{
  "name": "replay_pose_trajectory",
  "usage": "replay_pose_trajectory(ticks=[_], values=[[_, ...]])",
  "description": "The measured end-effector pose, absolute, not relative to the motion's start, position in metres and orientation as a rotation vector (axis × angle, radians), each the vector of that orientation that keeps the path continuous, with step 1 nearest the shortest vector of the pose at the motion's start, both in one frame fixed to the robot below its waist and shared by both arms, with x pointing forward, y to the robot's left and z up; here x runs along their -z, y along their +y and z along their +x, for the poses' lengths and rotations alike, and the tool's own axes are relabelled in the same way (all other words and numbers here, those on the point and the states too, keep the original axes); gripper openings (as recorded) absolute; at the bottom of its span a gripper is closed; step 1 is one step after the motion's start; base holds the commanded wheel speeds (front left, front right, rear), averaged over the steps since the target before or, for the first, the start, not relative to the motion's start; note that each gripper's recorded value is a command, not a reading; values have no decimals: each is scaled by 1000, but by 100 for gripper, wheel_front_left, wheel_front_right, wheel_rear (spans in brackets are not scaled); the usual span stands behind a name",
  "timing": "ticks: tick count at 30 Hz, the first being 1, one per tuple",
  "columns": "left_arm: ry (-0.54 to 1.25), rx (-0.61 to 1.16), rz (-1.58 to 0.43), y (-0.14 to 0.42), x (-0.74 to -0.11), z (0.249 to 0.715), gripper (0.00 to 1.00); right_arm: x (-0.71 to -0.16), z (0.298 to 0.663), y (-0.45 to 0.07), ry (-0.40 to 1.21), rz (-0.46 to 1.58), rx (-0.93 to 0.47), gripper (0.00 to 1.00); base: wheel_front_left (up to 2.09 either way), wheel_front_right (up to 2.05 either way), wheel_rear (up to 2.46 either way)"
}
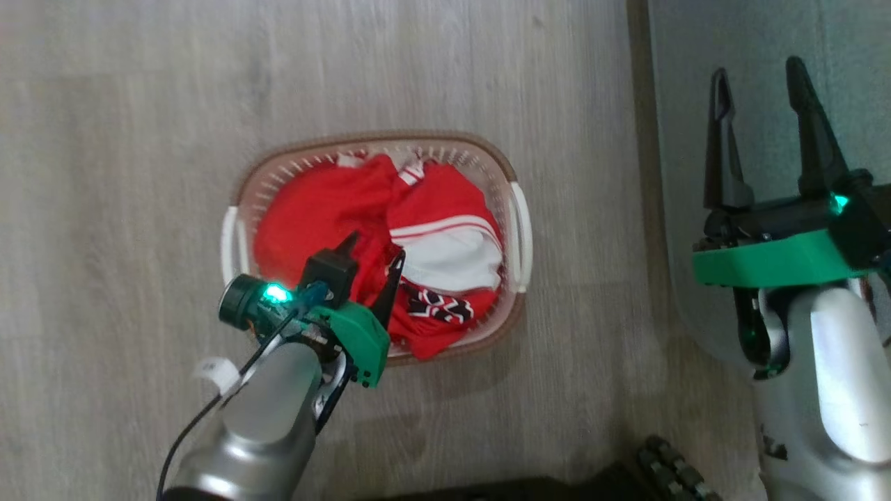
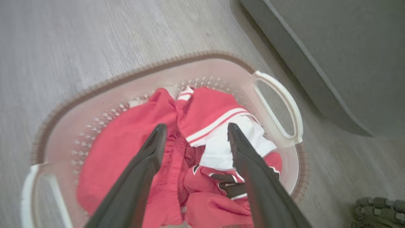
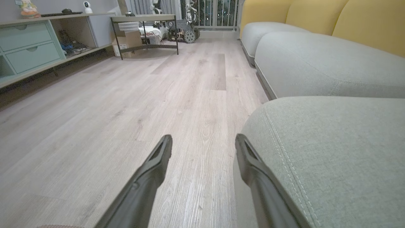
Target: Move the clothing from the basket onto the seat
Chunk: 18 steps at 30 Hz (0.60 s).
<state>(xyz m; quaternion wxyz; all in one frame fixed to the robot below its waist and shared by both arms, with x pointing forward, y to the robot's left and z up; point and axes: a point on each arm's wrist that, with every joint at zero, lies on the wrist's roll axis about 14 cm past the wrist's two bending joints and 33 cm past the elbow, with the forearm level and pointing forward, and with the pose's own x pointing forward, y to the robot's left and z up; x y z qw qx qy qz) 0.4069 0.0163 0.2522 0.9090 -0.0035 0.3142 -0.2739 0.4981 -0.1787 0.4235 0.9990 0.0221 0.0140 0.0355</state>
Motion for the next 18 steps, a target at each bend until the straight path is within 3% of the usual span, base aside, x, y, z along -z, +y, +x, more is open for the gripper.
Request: replay_pose_trajectory(ticks=[4, 18], values=[[772, 667, -5, -3, -211, 389, 100, -398, 499, -189, 80, 30, -51, 100, 0, 0, 0], [932, 765, -25, -25, -151, 378, 100, -362, 507, -206, 139, 15, -16, 100, 0, 0, 0]])
